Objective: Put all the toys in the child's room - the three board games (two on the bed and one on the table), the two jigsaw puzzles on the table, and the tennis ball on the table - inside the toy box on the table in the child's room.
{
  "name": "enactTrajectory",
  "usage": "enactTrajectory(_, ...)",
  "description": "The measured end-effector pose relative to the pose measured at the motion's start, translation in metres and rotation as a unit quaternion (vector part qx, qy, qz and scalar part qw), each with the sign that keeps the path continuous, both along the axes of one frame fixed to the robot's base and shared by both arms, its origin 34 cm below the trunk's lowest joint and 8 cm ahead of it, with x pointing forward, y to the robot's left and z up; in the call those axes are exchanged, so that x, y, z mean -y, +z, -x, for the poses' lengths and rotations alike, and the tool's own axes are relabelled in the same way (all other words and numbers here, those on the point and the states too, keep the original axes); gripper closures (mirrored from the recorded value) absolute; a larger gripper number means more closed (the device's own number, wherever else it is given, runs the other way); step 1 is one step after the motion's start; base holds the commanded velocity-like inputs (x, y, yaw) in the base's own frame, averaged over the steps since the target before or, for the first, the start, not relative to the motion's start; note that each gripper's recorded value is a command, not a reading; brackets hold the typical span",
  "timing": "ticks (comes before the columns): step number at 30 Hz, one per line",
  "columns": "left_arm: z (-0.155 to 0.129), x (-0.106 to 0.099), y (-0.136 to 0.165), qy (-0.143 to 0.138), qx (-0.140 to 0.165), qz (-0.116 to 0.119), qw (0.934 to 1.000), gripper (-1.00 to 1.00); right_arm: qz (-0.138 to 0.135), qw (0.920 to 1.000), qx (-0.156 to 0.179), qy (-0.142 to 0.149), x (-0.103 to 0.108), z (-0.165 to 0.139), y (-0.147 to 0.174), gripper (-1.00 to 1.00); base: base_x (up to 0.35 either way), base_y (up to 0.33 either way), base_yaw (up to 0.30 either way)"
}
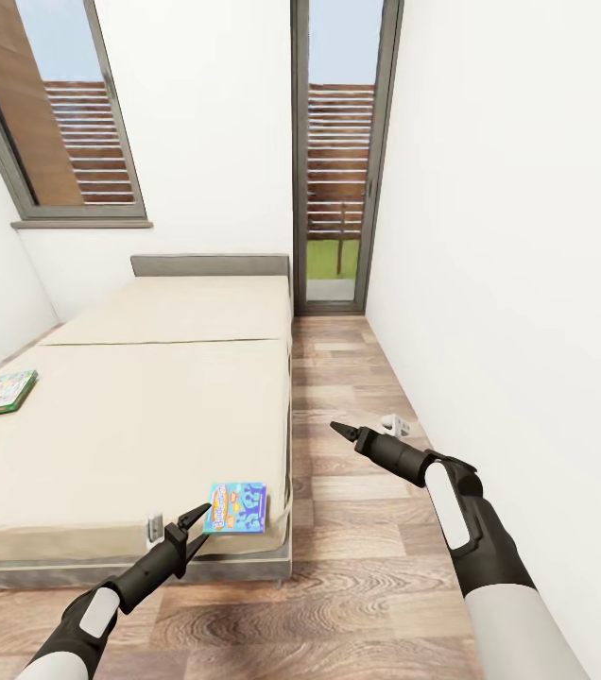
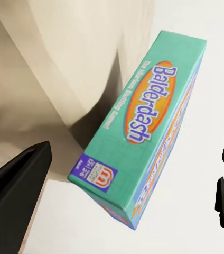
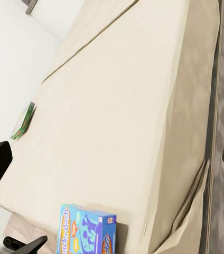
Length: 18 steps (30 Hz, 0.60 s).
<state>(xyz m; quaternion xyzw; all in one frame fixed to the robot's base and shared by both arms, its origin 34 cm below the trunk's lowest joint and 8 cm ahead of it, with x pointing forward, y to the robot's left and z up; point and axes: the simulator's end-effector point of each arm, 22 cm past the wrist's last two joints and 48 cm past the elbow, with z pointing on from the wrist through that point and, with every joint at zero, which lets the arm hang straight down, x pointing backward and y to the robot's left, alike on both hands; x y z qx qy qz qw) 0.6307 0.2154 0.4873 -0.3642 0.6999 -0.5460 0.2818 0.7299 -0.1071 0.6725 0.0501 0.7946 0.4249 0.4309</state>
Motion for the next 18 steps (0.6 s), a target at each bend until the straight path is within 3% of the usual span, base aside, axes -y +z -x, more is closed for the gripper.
enactTrajectory(18, 0.0000, 0.0007, 0.0000, 0.000, 0.000, 0.000, 1.0000, -1.00, 0.000, 1.0000, 0.000, 0.000, 0.0003, -0.0001, 0.0001, -1.00, 0.000, 0.000, 0.000)
